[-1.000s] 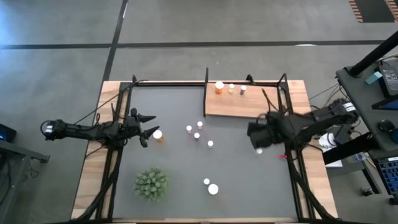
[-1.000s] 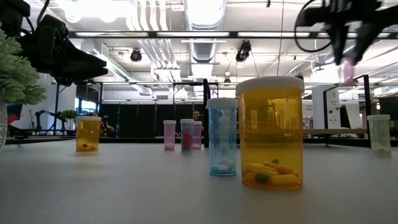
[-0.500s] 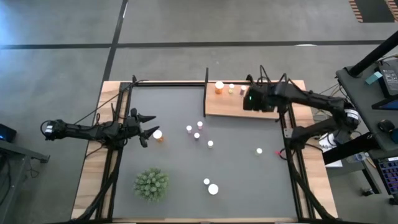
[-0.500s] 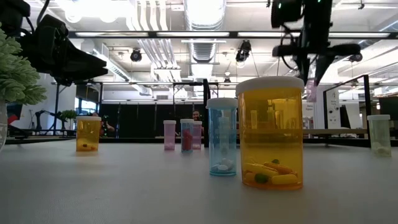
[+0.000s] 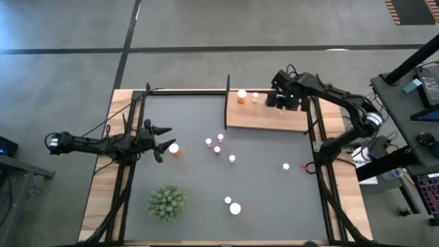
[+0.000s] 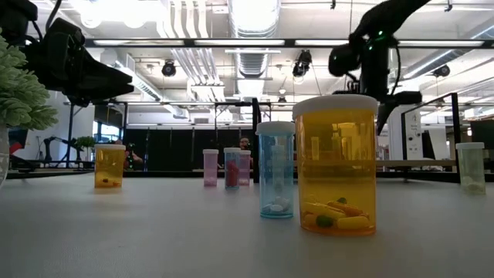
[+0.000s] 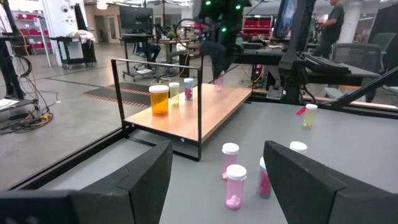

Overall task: Pick and place medicine bottles onto shelf by color
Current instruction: Put the bottom pink pill bottle on the shelf

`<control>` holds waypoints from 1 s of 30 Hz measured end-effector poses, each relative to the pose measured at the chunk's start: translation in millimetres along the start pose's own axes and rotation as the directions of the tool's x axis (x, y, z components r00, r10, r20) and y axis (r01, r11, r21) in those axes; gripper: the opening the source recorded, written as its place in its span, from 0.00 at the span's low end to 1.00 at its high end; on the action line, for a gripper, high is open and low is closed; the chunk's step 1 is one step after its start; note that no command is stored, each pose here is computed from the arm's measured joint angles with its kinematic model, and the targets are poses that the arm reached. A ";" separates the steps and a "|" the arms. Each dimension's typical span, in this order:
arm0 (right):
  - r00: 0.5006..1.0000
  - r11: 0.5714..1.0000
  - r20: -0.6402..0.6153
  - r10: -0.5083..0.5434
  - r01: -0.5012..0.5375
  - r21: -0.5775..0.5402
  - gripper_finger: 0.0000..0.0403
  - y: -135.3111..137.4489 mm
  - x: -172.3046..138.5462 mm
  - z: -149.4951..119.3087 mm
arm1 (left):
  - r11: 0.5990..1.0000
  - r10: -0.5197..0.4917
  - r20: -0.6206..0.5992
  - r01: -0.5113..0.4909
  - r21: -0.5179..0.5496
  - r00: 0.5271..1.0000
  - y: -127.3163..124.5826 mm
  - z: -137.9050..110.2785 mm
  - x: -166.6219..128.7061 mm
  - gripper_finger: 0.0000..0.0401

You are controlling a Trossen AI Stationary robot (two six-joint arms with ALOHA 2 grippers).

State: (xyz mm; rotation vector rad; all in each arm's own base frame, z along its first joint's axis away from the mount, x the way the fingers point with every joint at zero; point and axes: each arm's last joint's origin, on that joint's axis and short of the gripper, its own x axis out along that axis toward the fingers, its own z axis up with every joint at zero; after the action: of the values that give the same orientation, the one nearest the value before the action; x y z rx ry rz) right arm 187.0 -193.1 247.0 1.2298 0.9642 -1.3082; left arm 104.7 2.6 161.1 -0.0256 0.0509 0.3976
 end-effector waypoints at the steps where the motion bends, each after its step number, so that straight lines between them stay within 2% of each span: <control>1: 1.000 1.000 -0.013 -0.001 0.001 -0.002 0.27 1.2 2.8 4.8 | 1.000 0.000 0.000 0.000 0.000 1.000 0.0 0.0 0.0 0.59; 8: 0.999 1.000 -0.043 -0.014 0.015 0.020 0.27 6.2 15.2 30.0 | 1.000 0.000 0.000 0.000 0.000 1.000 0.0 0.0 0.0 0.59; 15: 1.000 0.999 -0.012 0.012 -0.011 0.040 0.27 5.1 19.0 46.2 | 1.000 0.000 0.000 0.000 0.000 1.000 0.0 0.0 0.0 0.59; 30: 1.000 0.998 0.005 0.027 -0.027 0.048 0.27 4.2 23.8 57.5 | 1.000 0.000 0.000 0.000 0.000 1.000 0.0 0.0 0.0 0.59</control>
State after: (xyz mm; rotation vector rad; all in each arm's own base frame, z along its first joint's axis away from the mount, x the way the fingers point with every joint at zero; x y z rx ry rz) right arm 185.0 -253.7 232.4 1.2719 0.9145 -1.3188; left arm 104.7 2.6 161.1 -0.0256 0.0510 0.3977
